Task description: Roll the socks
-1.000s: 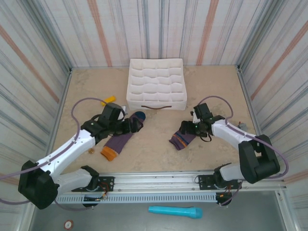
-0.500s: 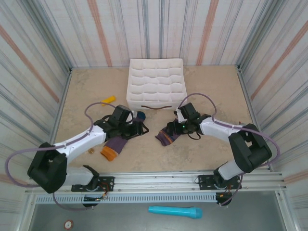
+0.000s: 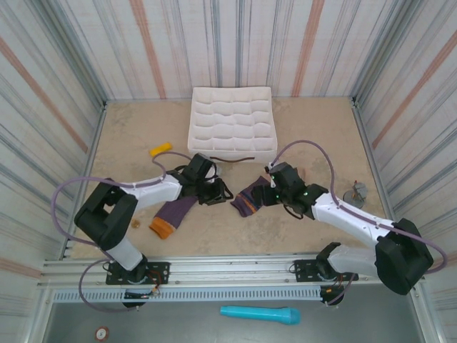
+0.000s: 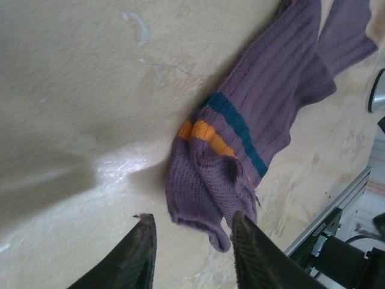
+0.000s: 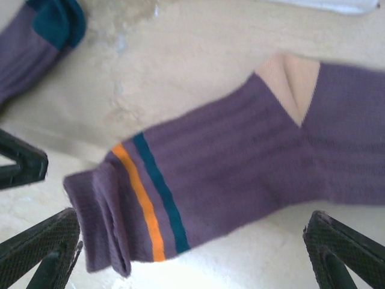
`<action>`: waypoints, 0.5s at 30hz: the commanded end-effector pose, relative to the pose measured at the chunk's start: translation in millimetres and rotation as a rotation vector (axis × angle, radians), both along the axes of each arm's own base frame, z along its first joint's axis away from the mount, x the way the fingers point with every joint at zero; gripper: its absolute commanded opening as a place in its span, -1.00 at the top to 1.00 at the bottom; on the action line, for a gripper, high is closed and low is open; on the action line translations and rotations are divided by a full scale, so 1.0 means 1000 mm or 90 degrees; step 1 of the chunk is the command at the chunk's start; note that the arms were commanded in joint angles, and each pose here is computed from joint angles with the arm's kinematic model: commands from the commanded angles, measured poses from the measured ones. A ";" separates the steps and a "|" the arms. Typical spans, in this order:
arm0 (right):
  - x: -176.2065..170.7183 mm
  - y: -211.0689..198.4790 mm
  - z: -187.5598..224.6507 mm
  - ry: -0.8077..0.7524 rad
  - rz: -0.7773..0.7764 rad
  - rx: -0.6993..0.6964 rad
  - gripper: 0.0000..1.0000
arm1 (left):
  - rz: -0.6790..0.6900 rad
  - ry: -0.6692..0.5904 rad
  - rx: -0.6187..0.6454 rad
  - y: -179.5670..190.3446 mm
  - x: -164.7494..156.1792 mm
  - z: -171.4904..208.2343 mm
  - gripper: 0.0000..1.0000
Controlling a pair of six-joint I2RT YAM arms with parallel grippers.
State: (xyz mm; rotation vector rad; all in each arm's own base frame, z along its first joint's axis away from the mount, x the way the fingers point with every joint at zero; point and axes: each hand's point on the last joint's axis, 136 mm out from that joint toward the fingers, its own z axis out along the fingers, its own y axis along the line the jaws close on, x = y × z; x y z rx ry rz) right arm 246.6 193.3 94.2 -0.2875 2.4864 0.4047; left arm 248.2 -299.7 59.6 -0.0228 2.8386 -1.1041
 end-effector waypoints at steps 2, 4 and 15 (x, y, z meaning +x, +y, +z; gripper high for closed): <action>-0.014 -0.012 -0.004 -0.013 -0.033 -0.050 -0.98 | -0.013 0.014 -0.028 -0.017 0.000 0.004 0.42; -0.026 -0.003 -0.006 -0.002 0.003 -0.036 -0.98 | -0.015 0.017 -0.024 -0.019 -0.002 0.001 0.50; -0.060 0.016 -0.016 0.020 0.095 0.039 -0.92 | -0.014 0.046 -0.008 -0.018 -0.012 -0.012 0.16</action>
